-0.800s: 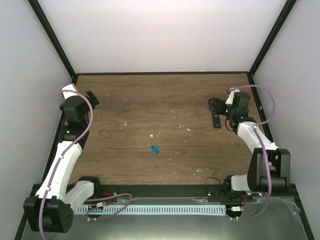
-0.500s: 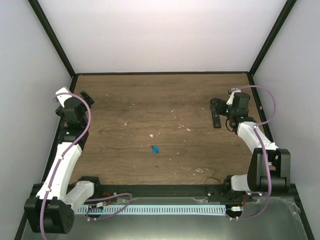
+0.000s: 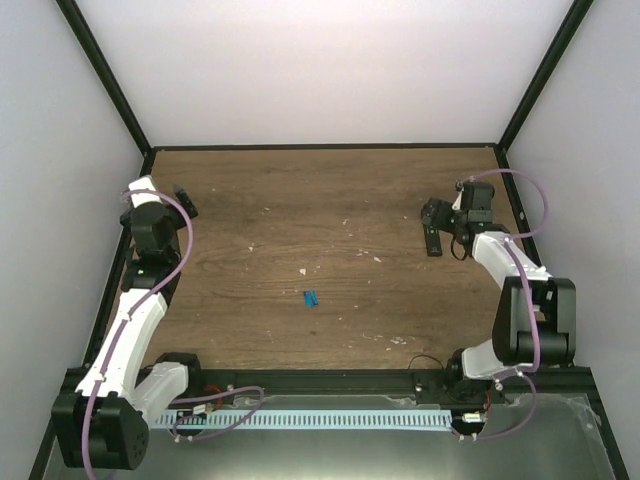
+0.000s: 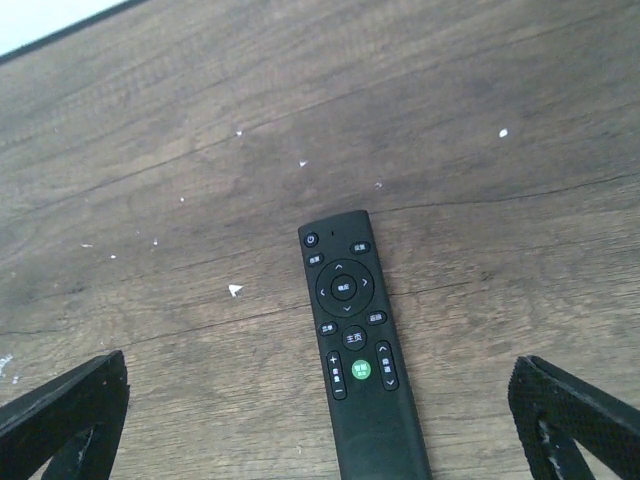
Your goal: Load the batteries into the remote control
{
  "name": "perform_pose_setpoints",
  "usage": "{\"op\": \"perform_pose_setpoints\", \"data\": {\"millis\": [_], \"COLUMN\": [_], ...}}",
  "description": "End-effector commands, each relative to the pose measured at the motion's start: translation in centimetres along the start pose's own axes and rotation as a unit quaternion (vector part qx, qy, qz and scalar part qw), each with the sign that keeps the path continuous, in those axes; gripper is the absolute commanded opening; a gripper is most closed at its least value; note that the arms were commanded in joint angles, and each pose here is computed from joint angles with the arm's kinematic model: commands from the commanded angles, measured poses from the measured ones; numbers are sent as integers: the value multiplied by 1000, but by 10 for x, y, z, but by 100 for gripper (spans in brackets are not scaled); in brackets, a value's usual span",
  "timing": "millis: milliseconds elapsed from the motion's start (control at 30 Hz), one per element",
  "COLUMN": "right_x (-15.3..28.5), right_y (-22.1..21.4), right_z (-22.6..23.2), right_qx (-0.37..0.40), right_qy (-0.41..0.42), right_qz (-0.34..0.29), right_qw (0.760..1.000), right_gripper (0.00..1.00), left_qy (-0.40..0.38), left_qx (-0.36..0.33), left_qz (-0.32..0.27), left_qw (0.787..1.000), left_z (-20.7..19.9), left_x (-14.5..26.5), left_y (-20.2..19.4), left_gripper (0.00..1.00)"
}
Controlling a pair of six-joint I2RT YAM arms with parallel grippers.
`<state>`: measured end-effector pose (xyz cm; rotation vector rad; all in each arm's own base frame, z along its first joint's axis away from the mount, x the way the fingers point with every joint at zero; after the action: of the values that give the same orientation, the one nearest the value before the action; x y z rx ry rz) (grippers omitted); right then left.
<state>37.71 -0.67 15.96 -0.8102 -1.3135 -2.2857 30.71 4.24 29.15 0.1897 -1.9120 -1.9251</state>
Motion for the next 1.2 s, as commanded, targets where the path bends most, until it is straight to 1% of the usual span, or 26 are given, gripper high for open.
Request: {"op": "perform_pose_setpoints", "data": {"millis": [0, 200, 333, 567, 767, 867, 967, 1067, 1167], "right_x": [-14, -36, -45, -61, -67, -68, -70, -72, -74], "right_y": [-10, -23, -26, -40, -51, -54, -57, -60, -64], "right_z": [0, -11, -10, -4, -13, -14, -14, -15, -18], "right_qx": [-11, -9, 13, 48, 52, 51, 49, 47, 43], "right_qy": [-5, -51, -78, -107, -127, -124, -122, -123, -127], "right_qz": [55, 106, 118, 146, 161, 165, 169, 172, 176], "right_qw": [998, 993, 990, 982, 977, 977, 977, 976, 975], "right_gripper": [100, 100, 100, 98, 96, 94, 89, 80, 75], "left_qy": [-55, -71, -74, -67, -69, -68, -66, -64, -61], "left_qx": [-24, -28, -27, -27, -27, -28, -28, -29, -28], "left_qz": [-7, 24, 43, 50, 47, 48, 51, 51, 50], "left_qw": [998, 997, 996, 996, 996, 996, 996, 996, 996], "left_z": [-13, -20, -23, -25, -26, -26, -25, -24, -23], "left_x": [2, 5, 5, 1, 0, 0, 0, 1, 2], "left_y": [-3, -23, -30, -33, -34, -35, -35, -36, -36], "left_gripper": [100, 100, 100, 100, 100, 100, 100, 100, 100]}}
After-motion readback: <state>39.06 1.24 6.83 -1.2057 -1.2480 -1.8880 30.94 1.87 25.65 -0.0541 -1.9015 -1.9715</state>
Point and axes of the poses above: each gripper's point midway between its finger pads, its own x axis back along the fingers, its own z axis along the line the jaws close on, y = z × x, the point moved 4 cm from there along x, back along the fingers, and after that the axes turned 12 degrees about -x, right-handed, at the moved point
